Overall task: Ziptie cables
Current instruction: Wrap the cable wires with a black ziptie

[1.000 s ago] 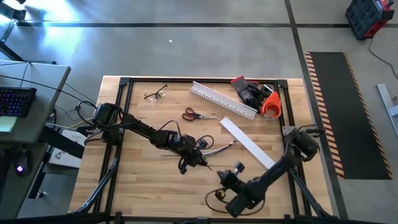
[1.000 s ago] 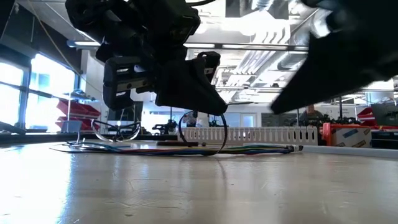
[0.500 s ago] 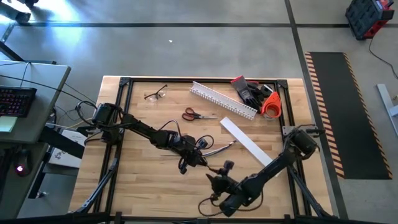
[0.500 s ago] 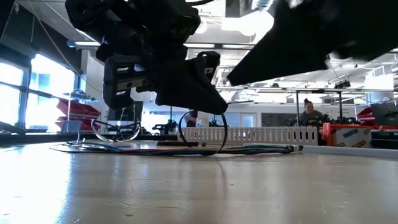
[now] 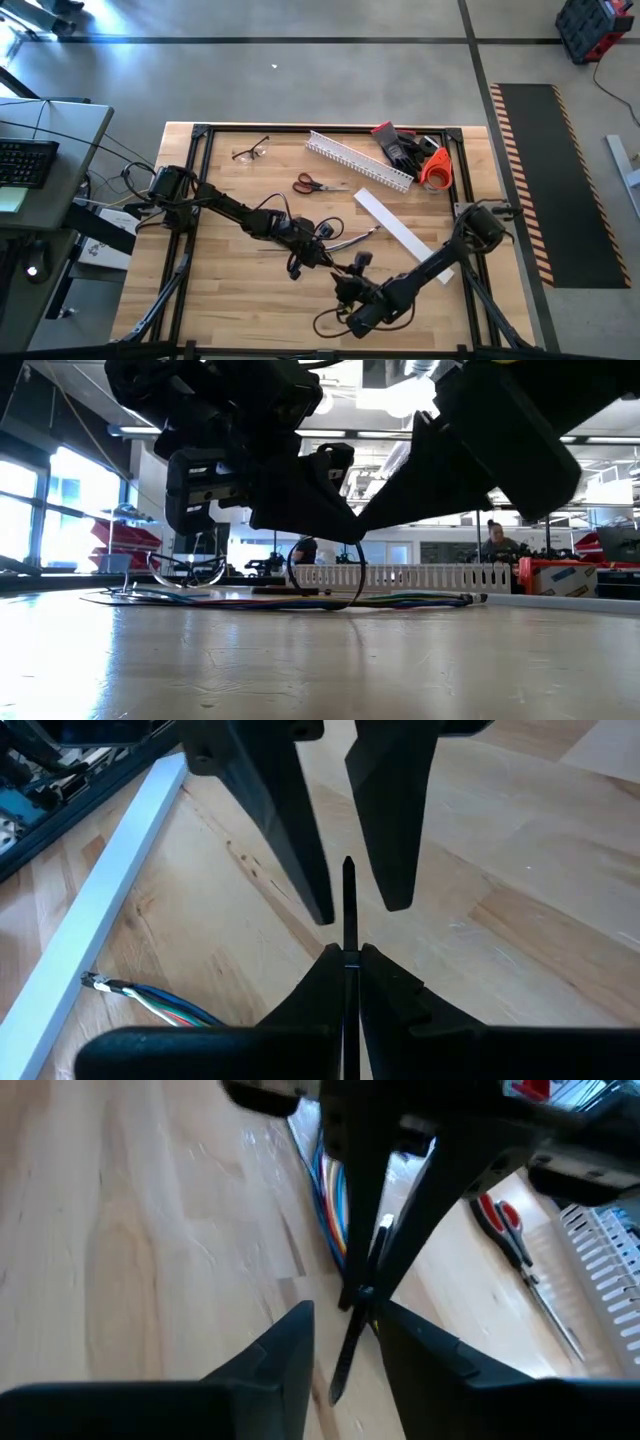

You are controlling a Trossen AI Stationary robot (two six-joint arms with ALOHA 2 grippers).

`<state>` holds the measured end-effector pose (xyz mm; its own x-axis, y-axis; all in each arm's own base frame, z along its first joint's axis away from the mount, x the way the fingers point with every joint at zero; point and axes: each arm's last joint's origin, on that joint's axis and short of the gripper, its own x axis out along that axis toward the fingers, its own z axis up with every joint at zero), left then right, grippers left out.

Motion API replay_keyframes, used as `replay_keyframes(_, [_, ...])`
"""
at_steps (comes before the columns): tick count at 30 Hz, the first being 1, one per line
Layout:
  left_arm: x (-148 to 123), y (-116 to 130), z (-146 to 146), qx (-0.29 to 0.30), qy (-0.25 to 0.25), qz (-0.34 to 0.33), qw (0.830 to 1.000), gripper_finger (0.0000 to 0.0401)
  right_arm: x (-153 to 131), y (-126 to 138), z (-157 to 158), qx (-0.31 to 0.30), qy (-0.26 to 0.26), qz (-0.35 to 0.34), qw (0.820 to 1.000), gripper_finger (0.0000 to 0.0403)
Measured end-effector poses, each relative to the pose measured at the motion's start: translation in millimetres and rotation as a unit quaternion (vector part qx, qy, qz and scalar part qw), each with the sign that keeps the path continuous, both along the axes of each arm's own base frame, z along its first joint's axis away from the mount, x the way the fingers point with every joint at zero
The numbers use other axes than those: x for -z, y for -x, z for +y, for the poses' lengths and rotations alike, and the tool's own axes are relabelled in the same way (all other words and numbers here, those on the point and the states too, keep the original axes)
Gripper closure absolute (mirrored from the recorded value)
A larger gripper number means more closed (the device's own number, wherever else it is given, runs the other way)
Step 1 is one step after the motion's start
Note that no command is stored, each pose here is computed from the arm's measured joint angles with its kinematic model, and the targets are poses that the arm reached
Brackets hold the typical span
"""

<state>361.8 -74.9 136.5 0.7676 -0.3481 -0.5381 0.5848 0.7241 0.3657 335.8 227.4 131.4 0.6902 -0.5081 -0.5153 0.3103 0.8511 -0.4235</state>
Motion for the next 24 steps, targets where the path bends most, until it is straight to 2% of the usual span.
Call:
replay_keyframes(12, [0.0,0.0,0.0,-0.001,0.000,0.000,1.000,0.0401,9.8,-1.8,-2.6,0.026,0.000,-0.015,1.000,0.0314])
replay_keyframes(24, [1.8,1.0,0.1,0.000,-0.001,0.008,1.000,0.0401,11.3,-6.0,-7.7,0.028,-0.037,-0.001,0.999,0.0399])
